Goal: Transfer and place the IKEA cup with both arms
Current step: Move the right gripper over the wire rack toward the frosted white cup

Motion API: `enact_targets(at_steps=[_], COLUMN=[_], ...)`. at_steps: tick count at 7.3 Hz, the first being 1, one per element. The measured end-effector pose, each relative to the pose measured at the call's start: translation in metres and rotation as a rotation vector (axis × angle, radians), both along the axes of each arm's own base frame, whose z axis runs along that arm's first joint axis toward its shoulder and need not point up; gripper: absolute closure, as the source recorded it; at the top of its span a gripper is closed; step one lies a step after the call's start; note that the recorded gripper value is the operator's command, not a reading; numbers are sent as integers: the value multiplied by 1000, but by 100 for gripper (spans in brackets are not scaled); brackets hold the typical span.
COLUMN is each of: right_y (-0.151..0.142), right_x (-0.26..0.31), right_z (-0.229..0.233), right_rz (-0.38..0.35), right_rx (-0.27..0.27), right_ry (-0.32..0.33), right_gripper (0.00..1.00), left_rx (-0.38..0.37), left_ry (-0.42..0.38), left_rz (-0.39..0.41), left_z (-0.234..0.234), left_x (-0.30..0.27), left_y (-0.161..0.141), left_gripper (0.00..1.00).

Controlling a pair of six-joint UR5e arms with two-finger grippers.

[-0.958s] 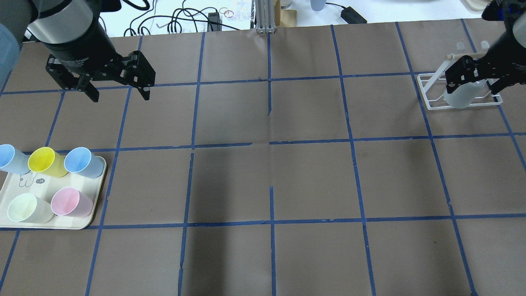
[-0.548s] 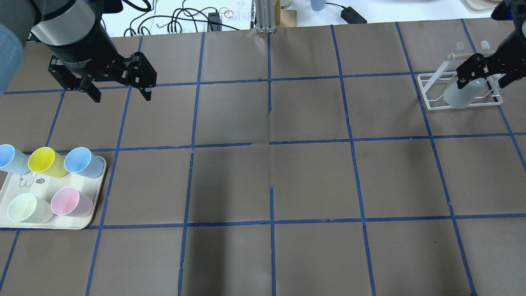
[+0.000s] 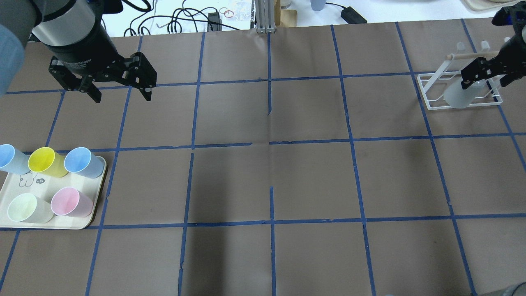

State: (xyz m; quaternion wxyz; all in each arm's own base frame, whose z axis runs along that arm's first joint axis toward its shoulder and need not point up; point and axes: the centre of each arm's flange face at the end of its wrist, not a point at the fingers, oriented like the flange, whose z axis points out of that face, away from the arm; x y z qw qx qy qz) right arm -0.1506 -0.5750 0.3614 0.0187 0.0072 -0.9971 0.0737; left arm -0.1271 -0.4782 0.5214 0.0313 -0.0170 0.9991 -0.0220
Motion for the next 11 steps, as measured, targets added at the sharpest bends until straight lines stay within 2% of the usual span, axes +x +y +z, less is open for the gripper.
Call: enact_targets(at_steps=[3,6,8,9,11], right_y=[-18,-30,-38,-40,-42], right_x=[-9,-17,-21,-21,-22], right_z=[-19,-26,-39,-43,-48], right_rz=[37,80,84,85,86], right_rx=[-20,-33,-40,-39,-36], right_ry=[-41,-34,-30,-29,-31], right_gripper=[0,0,0,5,5], left_rx=[-1,-1,0,0,0], left_ry=[0,0,0,0,0], left_rz=[0,2,2,2,2], left_z=[0,0,0,0,-1], left_x=[0,0,0,0,0], left_y=[0,0,1,1,1], left_gripper=[0,0,0,0,0])
